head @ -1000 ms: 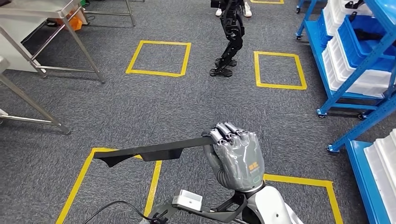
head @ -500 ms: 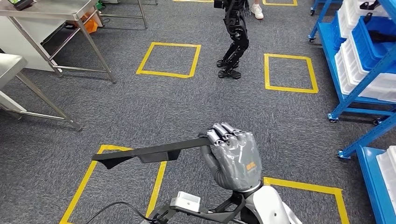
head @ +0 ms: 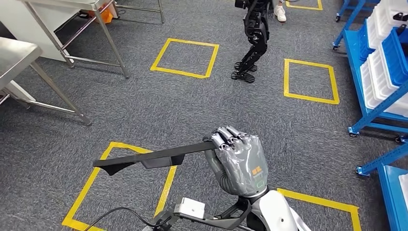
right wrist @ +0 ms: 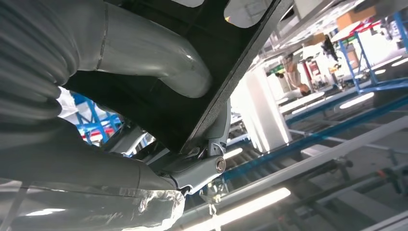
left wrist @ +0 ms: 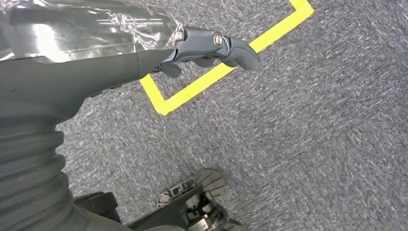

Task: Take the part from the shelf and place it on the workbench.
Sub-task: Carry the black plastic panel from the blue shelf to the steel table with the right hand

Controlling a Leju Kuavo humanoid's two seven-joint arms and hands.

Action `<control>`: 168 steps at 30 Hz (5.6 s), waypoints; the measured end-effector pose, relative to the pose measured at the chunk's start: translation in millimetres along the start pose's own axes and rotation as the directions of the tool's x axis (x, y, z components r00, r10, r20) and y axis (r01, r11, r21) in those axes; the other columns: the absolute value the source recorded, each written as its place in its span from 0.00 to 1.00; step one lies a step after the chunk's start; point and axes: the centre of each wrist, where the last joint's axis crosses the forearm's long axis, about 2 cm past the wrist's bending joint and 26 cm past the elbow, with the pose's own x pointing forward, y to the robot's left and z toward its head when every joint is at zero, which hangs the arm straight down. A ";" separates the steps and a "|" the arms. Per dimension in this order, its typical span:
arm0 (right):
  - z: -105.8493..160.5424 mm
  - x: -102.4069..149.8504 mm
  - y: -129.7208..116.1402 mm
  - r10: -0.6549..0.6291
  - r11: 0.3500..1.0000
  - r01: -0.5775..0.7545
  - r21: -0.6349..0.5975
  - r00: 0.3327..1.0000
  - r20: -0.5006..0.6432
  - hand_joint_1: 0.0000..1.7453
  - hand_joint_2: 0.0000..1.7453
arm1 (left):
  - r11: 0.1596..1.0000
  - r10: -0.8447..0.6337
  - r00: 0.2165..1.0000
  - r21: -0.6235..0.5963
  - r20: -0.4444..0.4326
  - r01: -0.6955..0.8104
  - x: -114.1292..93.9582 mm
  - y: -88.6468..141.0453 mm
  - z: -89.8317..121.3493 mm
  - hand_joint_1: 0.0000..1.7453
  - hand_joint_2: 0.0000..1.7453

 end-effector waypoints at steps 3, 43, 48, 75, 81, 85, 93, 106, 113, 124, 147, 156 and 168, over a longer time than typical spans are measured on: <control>0.7 -0.5 1.2 0.000 1.000 0.000 0.005 1.000 -0.003 1.00 1.00 | 1.000 0.000 1.000 0.000 -0.001 0.000 -0.6 -0.1 0.3 0.00 1.00; -5.1 1.4 0.3 0.010 1.000 -0.010 0.005 1.000 0.007 1.00 1.00 | 1.000 0.001 1.000 -0.003 0.012 -0.001 -0.1 0.5 0.0 0.00 1.00; -5.6 1.4 0.2 0.014 1.000 -0.014 0.004 1.000 0.009 1.00 1.00 | 1.000 0.001 1.000 -0.002 0.011 -0.001 0.0 0.6 -0.1 0.00 1.00; -6.1 3.4 2.6 0.001 1.000 -0.001 0.013 1.000 0.028 1.00 1.00 | 1.000 0.015 1.000 0.011 0.002 -0.015 -2.6 0.5 1.4 0.00 1.00; -6.9 4.1 3.0 -0.001 1.000 0.001 0.015 1.000 0.031 1.00 1.00 | 1.000 0.016 1.000 0.011 0.000 -0.016 -3.7 0.1 2.1 0.00 1.00; -7.1 4.4 3.0 0.000 1.000 0.000 0.014 0.999 0.033 1.00 1.00 | 1.000 0.016 1.000 0.012 0.003 -0.016 -3.2 0.7 1.6 0.00 1.00; -8.2 4.7 2.6 0.005 1.000 -0.006 0.016 0.999 0.038 1.00 1.00 | 1.000 0.017 1.000 0.016 0.008 -0.017 -2.3 2.1 0.5 0.00 1.00; -9.5 5.7 2.4 0.005 1.000 -0.006 0.018 0.999 0.040 1.00 1.00 | 1.000 0.017 1.000 0.015 0.010 -0.017 -1.8 1.9 0.4 0.00 1.00; -10.0 6.6 2.4 0.003 1.000 -0.004 0.018 0.999 0.041 1.00 1.00 | 1.000 0.017 1.000 0.014 0.007 -0.017 -3.1 1.4 1.3 0.00 1.00; -10.4 7.0 2.5 0.009 1.000 -0.010 0.024 0.999 0.043 1.00 1.00 | 1.000 0.019 1.000 0.016 0.008 -0.019 -2.4 2.1 0.6 0.00 1.00; -13.0 8.2 1.6 0.004 1.000 -0.005 0.029 0.999 0.036 1.00 1.00 | 1.000 0.016 1.000 0.014 -0.012 -0.016 -4.7 1.7 1.9 0.00 1.00; -13.2 8.3 1.4 0.005 1.000 -0.006 0.030 0.999 0.034 1.00 1.00 | 1.000 0.019 1.000 0.014 -0.007 -0.018 -2.5 1.8 1.2 0.00 1.00; -13.2 9.1 1.7 0.007 0.999 -0.008 0.032 0.999 0.041 1.00 1.00 | 1.000 0.018 1.000 0.018 -0.003 -0.018 -2.1 2.4 1.1 0.00 1.00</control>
